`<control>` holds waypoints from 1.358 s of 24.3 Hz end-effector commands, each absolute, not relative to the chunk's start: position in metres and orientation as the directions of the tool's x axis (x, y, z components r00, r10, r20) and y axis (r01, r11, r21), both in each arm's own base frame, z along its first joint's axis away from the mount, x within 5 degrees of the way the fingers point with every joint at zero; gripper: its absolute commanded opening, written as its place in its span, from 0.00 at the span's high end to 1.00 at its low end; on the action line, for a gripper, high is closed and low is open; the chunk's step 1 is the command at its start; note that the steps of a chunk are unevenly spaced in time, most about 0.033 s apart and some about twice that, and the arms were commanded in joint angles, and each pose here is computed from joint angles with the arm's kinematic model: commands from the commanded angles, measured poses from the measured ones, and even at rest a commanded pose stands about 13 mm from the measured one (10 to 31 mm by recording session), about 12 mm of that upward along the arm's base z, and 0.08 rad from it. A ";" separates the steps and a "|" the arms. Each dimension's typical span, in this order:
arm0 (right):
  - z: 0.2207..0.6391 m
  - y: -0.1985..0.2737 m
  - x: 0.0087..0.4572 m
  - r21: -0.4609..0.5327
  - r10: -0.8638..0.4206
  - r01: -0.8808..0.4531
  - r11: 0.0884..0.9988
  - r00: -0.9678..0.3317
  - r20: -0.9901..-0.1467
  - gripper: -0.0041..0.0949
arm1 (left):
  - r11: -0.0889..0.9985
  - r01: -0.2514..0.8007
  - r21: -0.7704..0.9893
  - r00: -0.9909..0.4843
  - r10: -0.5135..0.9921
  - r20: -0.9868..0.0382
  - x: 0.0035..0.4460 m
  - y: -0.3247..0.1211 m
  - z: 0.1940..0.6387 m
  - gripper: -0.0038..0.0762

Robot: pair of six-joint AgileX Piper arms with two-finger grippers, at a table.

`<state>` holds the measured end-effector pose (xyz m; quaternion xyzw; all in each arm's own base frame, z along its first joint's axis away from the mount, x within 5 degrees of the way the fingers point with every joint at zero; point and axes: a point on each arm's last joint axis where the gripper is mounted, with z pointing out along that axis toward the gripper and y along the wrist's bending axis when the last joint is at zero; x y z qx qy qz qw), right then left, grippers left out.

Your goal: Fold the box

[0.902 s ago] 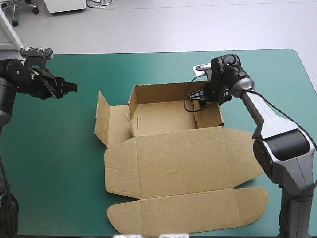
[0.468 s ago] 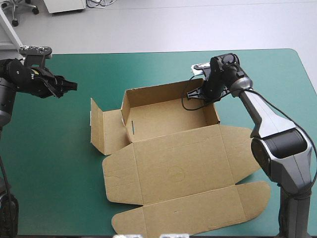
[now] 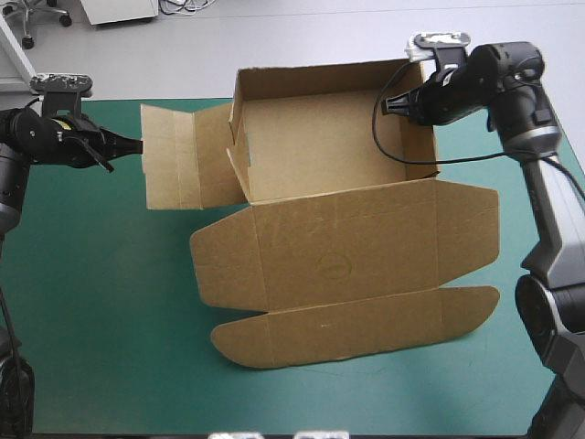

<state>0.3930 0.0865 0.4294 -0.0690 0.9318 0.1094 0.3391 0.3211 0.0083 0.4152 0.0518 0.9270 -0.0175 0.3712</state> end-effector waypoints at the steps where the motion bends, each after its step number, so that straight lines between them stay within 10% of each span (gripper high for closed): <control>1: 0.486 0.070 0.354 0.173 -0.017 -0.227 0.958 -0.651 -0.759 0.98 | 0.995 0.092 -0.022 -0.566 0.035 -0.824 0.322 0.006 0.442 0.96; 10: 0.534 0.040 0.305 0.200 0.052 -0.219 0.955 -0.540 -0.840 0.98 | 0.991 0.023 -0.131 -0.590 -0.093 -0.802 0.368 0.032 0.402 0.96; 15: 0.545 0.032 0.292 0.272 0.105 -0.261 0.926 -0.513 -0.852 0.98 | 0.888 0.285 -0.360 -0.653 -0.095 -0.752 0.396 0.016 0.365 0.96; 22: 0.546 0.034 0.291 0.273 0.092 -0.293 0.916 -0.510 -0.855 0.98 | 0.296 0.662 -0.689 -0.597 -0.347 -0.723 0.404 -0.020 0.380 0.96; 33: 0.529 0.033 0.314 0.283 0.091 -0.272 0.920 -0.554 -0.827 0.98 | 0.252 0.704 -0.664 -0.581 -0.333 -0.742 0.383 -0.040 0.410 0.96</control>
